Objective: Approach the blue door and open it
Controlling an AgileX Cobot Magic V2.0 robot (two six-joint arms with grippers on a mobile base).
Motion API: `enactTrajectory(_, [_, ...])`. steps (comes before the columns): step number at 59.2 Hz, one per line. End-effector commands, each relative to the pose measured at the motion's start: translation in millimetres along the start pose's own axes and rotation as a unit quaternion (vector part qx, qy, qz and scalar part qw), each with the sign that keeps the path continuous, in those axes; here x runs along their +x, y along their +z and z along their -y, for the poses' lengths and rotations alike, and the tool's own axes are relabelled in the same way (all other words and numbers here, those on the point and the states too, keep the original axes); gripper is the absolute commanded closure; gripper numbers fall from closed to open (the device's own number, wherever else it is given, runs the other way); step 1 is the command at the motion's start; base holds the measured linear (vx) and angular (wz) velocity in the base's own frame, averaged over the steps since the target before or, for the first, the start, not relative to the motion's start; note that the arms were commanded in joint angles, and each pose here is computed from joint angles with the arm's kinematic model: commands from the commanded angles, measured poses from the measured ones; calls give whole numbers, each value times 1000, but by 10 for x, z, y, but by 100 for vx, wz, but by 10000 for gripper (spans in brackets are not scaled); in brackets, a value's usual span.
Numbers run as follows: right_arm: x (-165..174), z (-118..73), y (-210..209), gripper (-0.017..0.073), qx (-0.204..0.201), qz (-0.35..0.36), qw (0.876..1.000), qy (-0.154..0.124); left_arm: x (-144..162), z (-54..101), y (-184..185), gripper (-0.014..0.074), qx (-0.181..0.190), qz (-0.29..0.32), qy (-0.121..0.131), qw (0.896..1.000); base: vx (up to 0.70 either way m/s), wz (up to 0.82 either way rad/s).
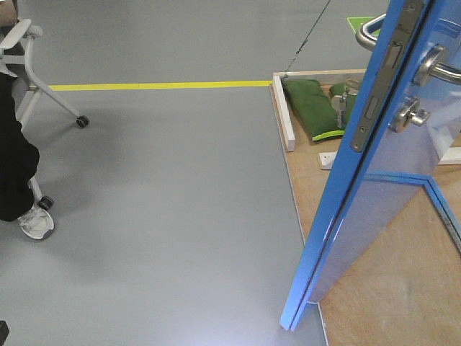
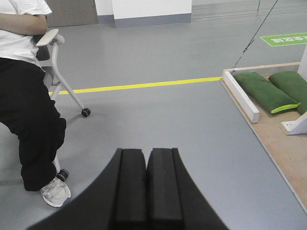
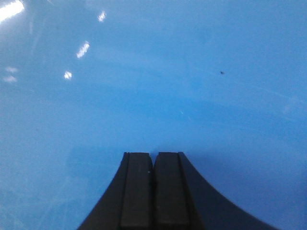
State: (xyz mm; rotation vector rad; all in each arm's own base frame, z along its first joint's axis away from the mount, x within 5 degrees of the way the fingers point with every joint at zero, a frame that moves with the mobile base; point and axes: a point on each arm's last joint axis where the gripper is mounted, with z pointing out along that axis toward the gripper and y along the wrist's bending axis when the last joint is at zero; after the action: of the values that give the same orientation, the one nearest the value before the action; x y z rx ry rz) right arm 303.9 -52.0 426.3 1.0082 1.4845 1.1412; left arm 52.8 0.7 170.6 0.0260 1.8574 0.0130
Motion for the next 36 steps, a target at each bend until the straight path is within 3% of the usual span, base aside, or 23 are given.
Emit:
enactTrajectory(1, [45,-187,-78,564,-31,-10,999,-10,-177,2,-49,523,2,62,-2,998,0,0])
enactTrajectory(36, [45,-187,-78,564,-31,-10,999,-10,-177,2,-49,523,2,62,-2,998,0,0])
